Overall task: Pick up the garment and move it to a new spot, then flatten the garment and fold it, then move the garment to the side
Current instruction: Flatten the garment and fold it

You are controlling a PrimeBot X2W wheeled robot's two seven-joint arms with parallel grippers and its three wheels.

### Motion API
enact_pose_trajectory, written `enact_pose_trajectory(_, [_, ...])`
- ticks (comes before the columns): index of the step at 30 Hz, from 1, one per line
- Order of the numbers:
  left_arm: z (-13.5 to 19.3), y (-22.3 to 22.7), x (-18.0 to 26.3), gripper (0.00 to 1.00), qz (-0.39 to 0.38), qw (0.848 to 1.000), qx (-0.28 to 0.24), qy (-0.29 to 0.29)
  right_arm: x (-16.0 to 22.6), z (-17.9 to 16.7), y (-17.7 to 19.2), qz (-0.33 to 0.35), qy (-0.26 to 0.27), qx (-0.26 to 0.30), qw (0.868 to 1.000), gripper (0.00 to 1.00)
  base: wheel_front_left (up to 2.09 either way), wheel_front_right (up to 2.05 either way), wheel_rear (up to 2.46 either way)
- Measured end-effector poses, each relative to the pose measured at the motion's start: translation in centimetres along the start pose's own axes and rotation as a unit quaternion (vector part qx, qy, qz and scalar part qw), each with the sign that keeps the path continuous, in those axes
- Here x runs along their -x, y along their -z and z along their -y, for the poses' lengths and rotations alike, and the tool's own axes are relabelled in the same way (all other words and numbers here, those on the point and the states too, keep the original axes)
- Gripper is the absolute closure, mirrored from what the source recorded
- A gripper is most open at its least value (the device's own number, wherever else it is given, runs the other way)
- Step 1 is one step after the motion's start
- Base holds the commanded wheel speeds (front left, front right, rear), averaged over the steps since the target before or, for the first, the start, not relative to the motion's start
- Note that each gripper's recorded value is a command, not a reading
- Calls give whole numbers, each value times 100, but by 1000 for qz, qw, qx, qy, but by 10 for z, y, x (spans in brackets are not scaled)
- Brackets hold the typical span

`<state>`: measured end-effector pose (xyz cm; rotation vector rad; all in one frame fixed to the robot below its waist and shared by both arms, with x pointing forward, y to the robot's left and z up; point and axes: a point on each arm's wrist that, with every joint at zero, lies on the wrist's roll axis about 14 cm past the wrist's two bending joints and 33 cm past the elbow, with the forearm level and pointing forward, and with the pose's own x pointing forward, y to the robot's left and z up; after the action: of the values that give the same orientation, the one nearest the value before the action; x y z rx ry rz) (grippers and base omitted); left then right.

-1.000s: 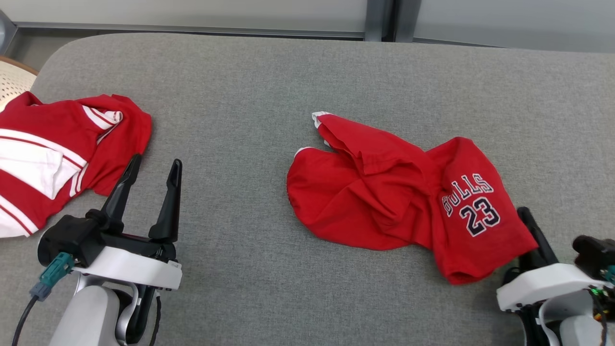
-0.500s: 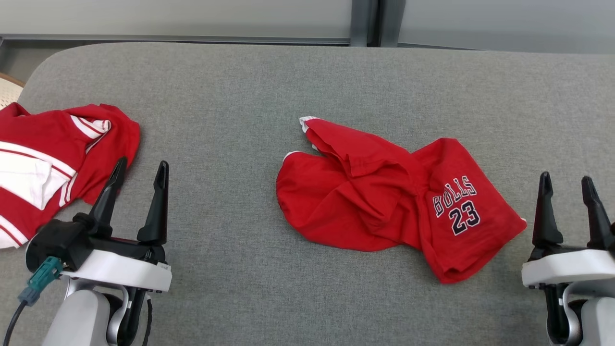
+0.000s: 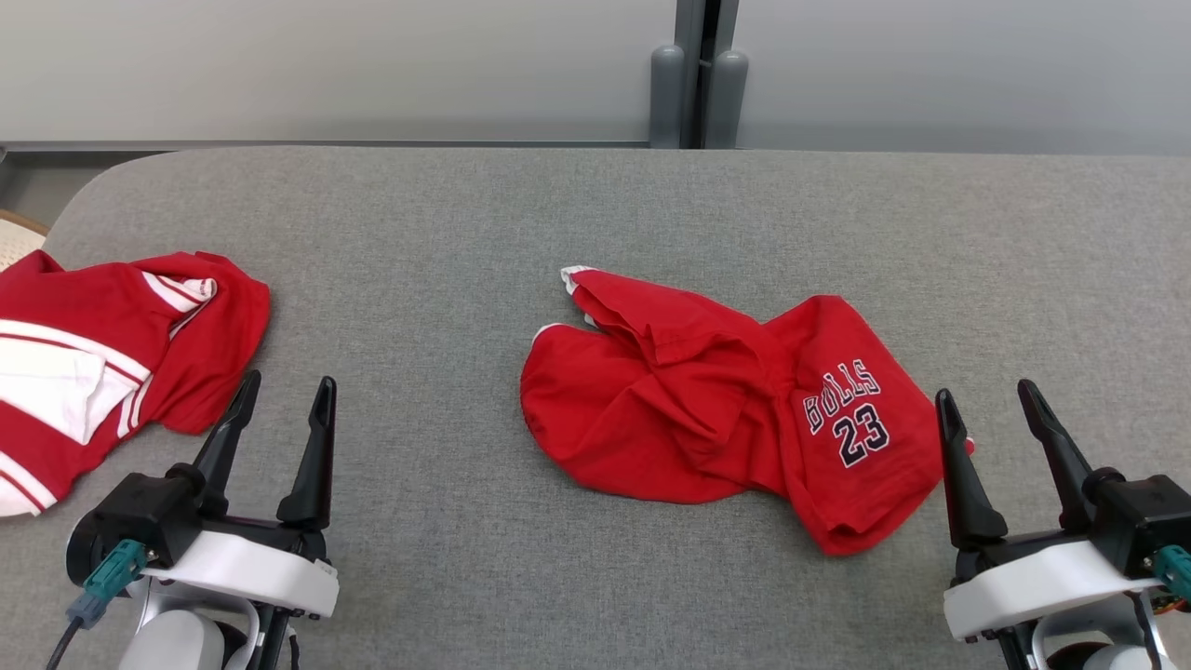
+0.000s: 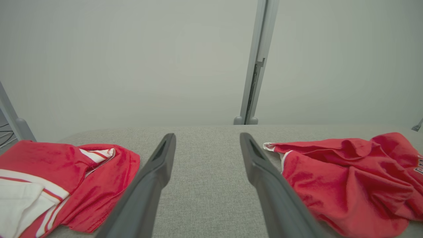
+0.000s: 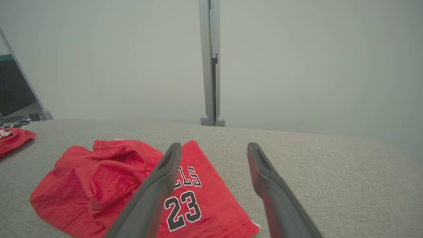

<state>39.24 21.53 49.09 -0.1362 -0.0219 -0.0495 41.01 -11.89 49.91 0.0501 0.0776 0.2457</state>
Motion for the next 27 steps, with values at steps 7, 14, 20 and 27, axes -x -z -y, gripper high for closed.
enact_pose_trajectory(7, [4,4,1,0,-6,1000,1,4,11,-1,1,-8,1,-3,1000,0,0,0,0])
enact_pose_trajectory(14, [3,5,1,0,-8,1000,0,3,12,-1,1,-9,1,-6,1000,0,0,0,0])
enact_pose_trajectory(20, [2,6,2,0,-9,1000,1,1,11,-2,4,-13,0,-6,1000,0,0,0,0])
enact_pose_trajectory(27, [1,7,2,0,-10,1000,2,-2,7,-4,9,-23,-5,-4,1000,0,0,0,0])
